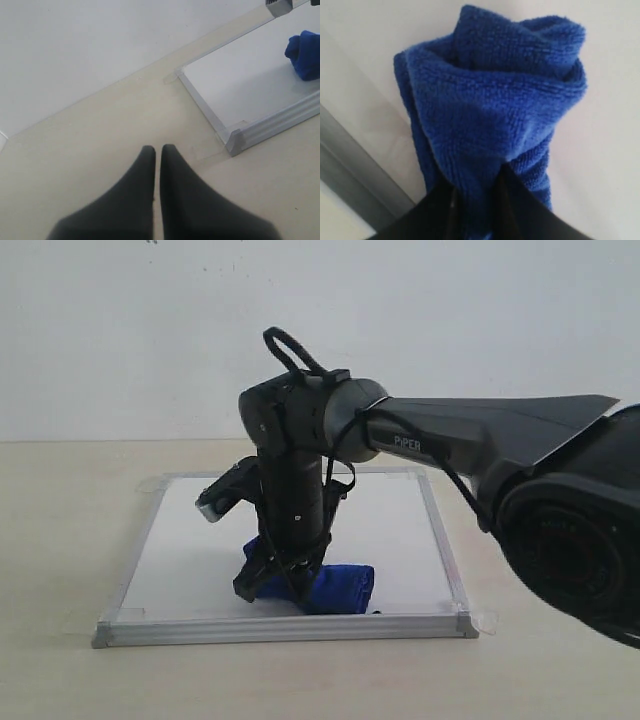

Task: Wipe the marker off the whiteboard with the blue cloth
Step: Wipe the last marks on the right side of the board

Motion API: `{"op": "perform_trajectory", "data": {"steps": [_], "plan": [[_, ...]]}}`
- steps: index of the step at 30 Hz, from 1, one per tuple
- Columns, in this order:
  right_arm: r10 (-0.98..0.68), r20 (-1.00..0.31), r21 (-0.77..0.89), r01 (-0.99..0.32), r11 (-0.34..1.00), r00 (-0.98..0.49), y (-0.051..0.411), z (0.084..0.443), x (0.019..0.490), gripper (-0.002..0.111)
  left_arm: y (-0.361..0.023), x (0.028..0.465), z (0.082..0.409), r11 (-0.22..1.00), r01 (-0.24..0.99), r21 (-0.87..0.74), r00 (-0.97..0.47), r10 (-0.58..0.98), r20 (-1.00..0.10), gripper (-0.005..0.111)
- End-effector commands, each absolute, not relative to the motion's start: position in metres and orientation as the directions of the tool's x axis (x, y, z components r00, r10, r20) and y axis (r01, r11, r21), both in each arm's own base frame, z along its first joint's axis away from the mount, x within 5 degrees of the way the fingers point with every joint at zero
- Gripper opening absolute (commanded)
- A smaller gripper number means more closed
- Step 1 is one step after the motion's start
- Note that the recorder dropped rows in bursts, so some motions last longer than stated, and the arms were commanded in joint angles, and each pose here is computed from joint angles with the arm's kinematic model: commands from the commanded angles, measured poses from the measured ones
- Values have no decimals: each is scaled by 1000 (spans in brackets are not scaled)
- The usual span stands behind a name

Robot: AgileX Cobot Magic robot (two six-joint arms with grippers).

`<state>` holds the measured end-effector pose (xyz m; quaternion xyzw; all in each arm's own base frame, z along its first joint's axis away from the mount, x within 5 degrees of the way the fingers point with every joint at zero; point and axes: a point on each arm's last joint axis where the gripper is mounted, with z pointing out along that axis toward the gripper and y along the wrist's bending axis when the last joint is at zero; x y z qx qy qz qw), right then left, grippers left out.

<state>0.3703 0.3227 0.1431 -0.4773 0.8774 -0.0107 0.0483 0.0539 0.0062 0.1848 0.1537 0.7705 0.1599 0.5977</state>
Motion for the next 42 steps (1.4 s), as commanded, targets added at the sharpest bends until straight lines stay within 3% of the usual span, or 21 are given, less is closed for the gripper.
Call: {"op": "perform_trajectory", "data": {"steps": [1,7,14,17,22,29,34,38,42], "plan": [[-848,-19,-132,-839,527,-530,317,138,372,0,6,54,184,900,44,433,-237,431,-871,4],[-736,-6,-290,-704,649,-676,265,141,412,0,6,54,184,900,44,433,-237,431,-871,4],[-484,-41,-212,-465,859,-874,182,139,454,0,6,54,184,900,44,433,-237,431,-871,4],[-383,-51,-108,-377,920,-922,168,137,459,0,6,54,184,900,44,433,-237,431,-871,4],[-444,-55,52,-447,893,-894,199,137,446,0,6,54,184,900,44,433,-237,431,-871,4],[-698,-63,54,-701,712,-713,274,137,404,0,6,54,184,900,44,433,-237,431,-871,4],[-807,-62,31,-810,586,-587,306,137,381,0,6,54,184,900,44,433,-237,431,-871,4],[-796,-29,-98,-791,604,-605,295,137,389,0,6,54,184,900,44,433,-237,431,-871,4],[-685,-25,-262,-657,707,-728,261,140,414,0,6,54,184,900,44,433,-237,431,-871,4]]}}
